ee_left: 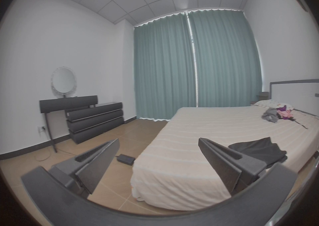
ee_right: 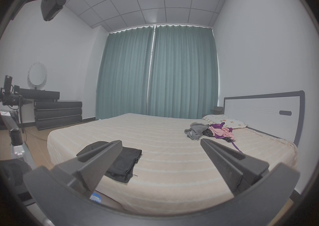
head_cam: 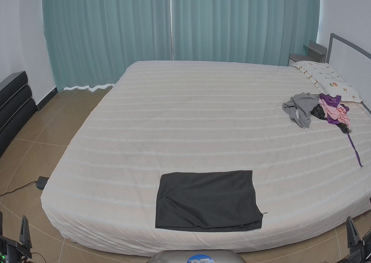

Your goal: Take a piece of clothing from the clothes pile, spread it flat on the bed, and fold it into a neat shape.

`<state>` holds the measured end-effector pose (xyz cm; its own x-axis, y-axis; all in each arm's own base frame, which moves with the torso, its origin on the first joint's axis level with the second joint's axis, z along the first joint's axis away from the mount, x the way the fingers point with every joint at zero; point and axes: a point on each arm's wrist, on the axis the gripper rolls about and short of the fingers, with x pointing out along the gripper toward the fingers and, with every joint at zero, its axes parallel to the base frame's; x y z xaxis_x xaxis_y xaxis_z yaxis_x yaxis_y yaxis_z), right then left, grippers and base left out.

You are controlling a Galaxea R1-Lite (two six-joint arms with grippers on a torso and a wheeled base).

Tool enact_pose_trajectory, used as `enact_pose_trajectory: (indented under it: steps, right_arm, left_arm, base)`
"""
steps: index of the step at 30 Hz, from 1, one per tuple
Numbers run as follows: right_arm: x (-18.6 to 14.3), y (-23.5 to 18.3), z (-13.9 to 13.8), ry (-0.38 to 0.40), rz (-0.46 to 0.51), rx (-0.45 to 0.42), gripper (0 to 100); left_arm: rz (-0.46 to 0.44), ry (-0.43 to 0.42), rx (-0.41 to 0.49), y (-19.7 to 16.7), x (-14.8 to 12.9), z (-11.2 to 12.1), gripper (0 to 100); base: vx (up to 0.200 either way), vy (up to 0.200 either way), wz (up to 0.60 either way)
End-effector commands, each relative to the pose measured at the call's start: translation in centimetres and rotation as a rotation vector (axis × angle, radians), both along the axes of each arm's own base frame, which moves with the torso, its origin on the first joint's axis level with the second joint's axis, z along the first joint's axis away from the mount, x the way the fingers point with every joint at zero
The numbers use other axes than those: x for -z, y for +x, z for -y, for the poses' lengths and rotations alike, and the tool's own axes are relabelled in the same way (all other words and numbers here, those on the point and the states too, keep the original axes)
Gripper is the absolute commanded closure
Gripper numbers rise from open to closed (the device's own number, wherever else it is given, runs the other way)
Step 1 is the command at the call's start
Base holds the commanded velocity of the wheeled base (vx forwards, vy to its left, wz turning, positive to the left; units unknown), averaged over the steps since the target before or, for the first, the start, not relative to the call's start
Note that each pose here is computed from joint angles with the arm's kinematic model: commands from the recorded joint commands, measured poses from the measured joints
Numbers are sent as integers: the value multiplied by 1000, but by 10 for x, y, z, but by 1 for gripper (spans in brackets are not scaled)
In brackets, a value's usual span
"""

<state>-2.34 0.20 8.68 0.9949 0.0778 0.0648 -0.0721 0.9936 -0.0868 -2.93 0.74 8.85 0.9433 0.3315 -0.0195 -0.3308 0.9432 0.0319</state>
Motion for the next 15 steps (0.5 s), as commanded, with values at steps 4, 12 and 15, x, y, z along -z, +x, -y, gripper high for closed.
enact_pose_trajectory:
  steps: [4, 12, 15]
  right_arm:
    - [4, 0, 3, 42, -6, 129, 0]
    - [12, 0, 2, 64, -82, 89, 0]
    - [11, 0, 2, 55, -76, 83, 0]
  left_arm:
    - [16, -13, 177, 3, 6, 4, 0]
    - [-2, -31, 382, 6, 12, 8, 0]
    - [7, -29, 397, 7, 13, 9, 0]
  base:
    - [0, 0, 0]
    - [0, 0, 0]
    - [0, 0, 0]
